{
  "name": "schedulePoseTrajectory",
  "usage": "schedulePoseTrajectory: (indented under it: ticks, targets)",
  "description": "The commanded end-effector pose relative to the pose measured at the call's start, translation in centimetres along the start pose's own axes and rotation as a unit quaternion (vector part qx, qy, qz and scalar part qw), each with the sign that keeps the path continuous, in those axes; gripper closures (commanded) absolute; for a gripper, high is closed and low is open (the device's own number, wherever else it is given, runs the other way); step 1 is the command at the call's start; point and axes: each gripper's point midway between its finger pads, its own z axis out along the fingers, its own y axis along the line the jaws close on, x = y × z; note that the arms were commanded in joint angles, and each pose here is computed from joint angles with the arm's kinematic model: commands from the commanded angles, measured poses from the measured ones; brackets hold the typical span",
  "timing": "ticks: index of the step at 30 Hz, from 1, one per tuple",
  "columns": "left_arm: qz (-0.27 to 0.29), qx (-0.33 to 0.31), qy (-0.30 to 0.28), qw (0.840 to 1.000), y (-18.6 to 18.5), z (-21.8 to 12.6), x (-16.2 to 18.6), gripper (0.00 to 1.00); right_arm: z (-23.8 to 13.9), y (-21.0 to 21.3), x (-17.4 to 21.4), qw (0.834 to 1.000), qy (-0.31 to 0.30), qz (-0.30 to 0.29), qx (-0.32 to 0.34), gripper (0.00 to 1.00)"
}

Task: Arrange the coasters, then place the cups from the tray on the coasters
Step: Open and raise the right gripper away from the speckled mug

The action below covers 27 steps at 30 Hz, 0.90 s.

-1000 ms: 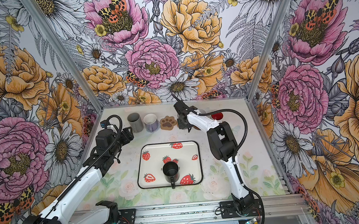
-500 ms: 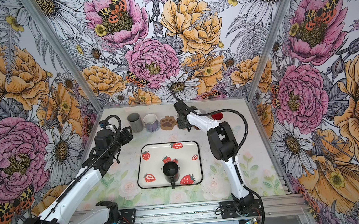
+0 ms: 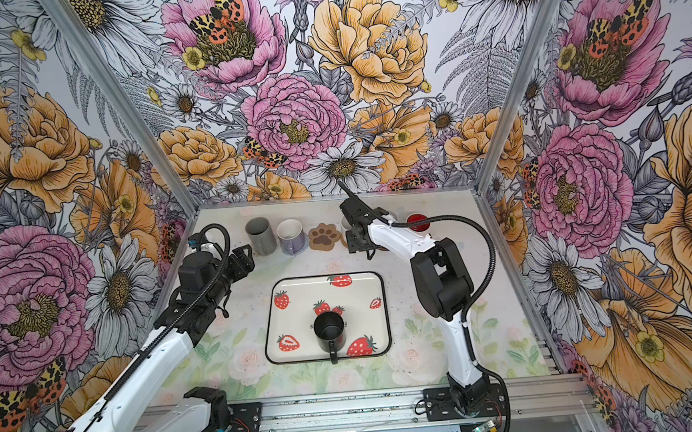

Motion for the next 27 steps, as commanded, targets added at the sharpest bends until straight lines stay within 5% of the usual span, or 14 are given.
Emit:
schedulePoseTrajectory:
  ticks: [1, 10, 20, 27]
  targets:
    - [-0.013, 0.01, 0.001, 1.0, 0.0, -0.5, 0.0, 0.2, -3.7, 0.8, -1.1, 0.999, -0.046, 0.009, -0.01, 0.41]
    - [-0.017, 0.016, -0.003, 1.0, -0.3, -1.3, -0.2, 0.2, -12.1, 2.3, -3.4, 0.985, -0.158, 0.026, -0.065, 0.41]
    - [-0.024, 0.043, 0.002, 0.999, -2.6, -1.1, -0.2, 0.21, -21.9, 2.9, -8.1, 0.94, -0.31, 0.061, -0.127, 0.41]
    - [-0.004, 0.052, 0.012, 0.999, -5.0, -1.1, 0.1, 0.22, -24.2, 2.4, -8.4, 0.907, -0.375, 0.103, -0.163, 0.41]
